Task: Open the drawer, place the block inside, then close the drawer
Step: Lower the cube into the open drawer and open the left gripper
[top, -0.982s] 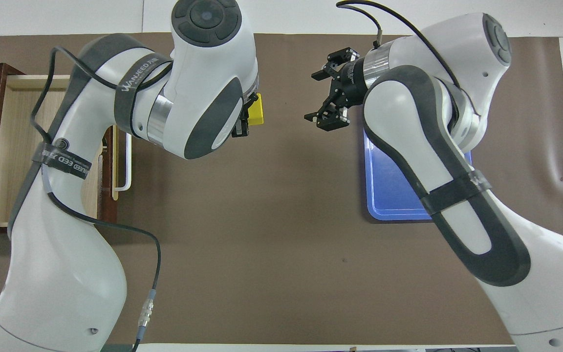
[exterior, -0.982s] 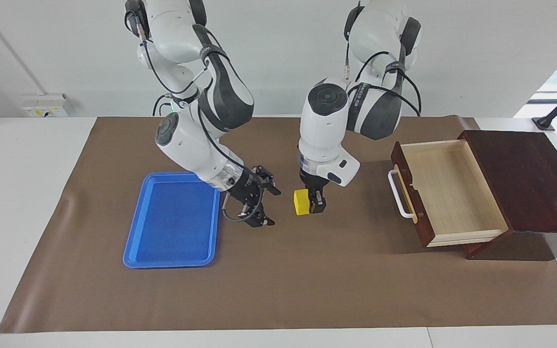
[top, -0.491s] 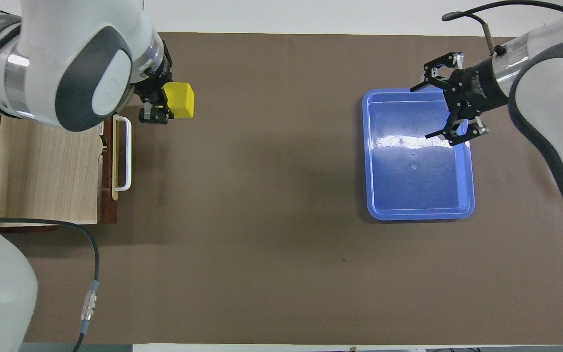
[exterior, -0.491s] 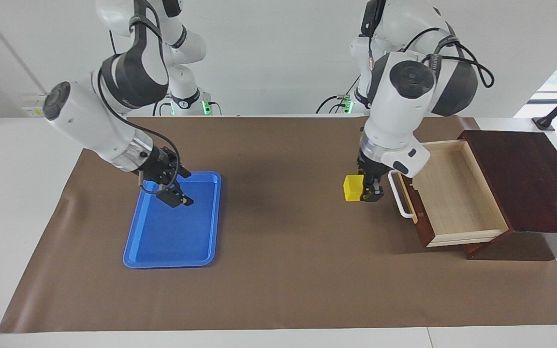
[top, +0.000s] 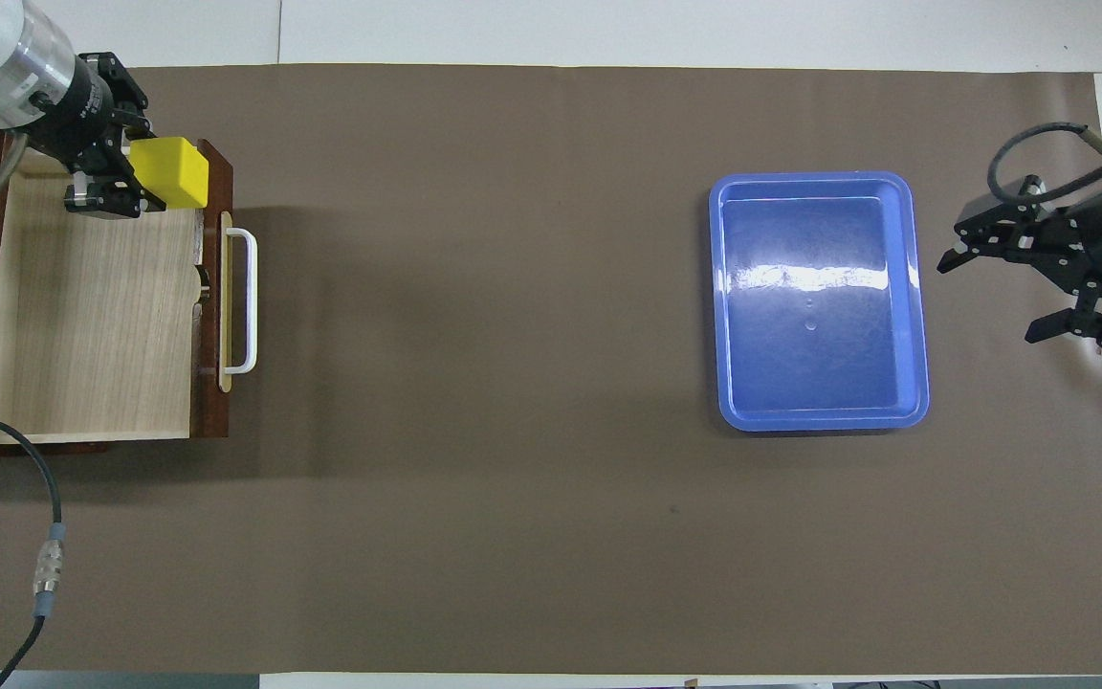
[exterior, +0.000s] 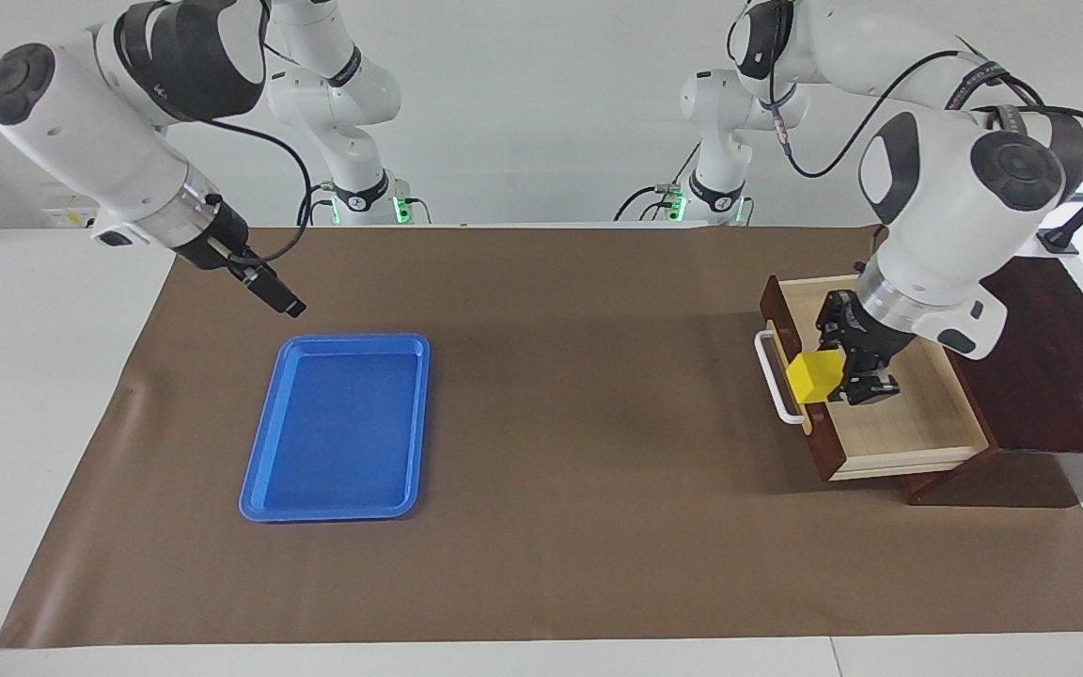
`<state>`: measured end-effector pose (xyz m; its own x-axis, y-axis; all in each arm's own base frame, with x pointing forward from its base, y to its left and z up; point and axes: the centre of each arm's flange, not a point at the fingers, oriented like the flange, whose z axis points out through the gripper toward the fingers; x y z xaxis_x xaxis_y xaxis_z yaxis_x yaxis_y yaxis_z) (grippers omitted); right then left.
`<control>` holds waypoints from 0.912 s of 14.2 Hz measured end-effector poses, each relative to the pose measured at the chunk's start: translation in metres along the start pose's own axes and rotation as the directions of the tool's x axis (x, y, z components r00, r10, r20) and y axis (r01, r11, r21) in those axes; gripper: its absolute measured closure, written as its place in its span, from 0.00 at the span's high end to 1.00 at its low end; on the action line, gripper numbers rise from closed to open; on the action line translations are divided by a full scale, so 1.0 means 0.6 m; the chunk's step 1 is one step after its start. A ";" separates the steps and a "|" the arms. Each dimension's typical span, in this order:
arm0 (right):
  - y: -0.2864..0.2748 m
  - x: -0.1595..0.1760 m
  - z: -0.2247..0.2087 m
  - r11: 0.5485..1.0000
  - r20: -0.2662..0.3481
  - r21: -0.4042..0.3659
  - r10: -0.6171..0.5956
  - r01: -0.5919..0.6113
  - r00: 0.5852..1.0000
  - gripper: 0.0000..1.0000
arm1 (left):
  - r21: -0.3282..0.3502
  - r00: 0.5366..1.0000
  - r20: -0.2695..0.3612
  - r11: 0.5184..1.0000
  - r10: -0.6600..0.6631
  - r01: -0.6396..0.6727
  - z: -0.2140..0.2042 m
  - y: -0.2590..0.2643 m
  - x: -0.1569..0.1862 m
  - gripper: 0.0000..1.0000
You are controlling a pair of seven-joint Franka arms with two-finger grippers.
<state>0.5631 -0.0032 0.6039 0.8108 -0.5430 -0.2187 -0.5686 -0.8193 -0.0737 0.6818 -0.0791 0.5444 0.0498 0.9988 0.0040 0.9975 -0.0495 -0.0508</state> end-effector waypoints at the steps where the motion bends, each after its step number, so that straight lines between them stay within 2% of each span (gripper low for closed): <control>1: 0.013 -0.007 -0.016 0.996 -0.026 -0.021 -0.085 0.085 0.996 1.00 | -0.002 1.000 0.001 1.000 0.012 -0.012 0.008 -0.001 0.019 0.56; 3: 0.032 -0.010 -0.028 0.960 -0.048 -0.078 -0.272 0.268 0.961 1.00 | -0.013 1.000 0.003 1.000 0.015 -0.015 0.033 -0.006 0.050 0.56; 6: 0.043 -0.004 0.003 0.868 -0.010 -0.114 -0.487 0.483 0.873 1.00 | 0.001 1.000 0.004 1.000 0.010 -0.010 0.075 -0.030 0.081 0.56; 8: 0.048 0.000 0.027 0.843 -0.006 -0.118 -0.529 0.525 0.848 1.00 | 0.026 1.000 0.007 0.999 0.022 -0.022 0.094 -0.051 0.108 0.56; 13: 0.056 0.001 0.028 0.836 -0.031 -0.151 -0.537 0.527 0.843 1.00 | 0.016 1.000 0.011 1.000 0.006 -0.006 0.138 -0.095 0.166 0.56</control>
<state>0.5421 -0.0282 0.5851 0.9931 -0.0233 -0.1145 -0.0269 -0.9992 -0.0296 0.6256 0.0239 0.4650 0.0552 0.9984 -0.0075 0.9962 -0.0556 -0.0665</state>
